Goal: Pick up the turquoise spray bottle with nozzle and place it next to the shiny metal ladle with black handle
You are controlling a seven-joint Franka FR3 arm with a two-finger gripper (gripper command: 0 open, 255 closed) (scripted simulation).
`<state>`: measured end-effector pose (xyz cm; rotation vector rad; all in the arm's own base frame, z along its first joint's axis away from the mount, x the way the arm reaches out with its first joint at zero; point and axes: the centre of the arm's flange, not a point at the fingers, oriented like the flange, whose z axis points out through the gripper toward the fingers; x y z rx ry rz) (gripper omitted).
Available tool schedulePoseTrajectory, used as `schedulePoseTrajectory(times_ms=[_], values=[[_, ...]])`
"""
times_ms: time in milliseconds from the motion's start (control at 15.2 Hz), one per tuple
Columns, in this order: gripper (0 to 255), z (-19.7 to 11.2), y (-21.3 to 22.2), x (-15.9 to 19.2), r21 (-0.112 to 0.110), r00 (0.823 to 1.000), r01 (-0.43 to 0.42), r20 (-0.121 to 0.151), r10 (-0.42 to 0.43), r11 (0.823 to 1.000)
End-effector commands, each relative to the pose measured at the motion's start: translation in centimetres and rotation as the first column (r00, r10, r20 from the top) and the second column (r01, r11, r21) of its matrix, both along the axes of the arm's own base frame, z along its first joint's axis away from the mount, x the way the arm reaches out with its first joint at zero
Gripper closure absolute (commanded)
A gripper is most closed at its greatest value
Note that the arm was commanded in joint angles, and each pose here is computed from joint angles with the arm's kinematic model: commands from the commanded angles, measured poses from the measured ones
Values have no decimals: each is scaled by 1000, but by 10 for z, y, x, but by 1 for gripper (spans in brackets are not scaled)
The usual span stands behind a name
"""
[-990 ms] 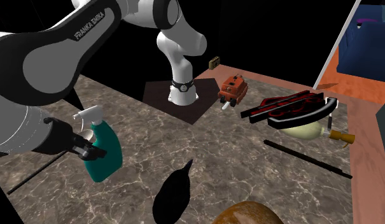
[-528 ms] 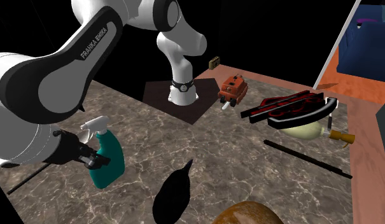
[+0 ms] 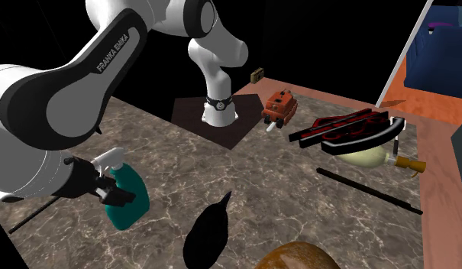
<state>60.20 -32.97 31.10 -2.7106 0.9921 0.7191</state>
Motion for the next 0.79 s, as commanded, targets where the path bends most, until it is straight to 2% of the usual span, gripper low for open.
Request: schedulePoseTrajectory(times_ms=[0, 198, 462, 726], values=[[0, 0, 0, 0, 0, 1000, 0, 0, 0, 1000], [0, 0, 0, 0, 0, 1000, 0, 0, 0, 1000], [0, 44, -16, 19, 0, 1000, 0, 0, 0, 1000], [0, 44, -16, 19, 0, 1000, 0, 0, 0, 1000]])
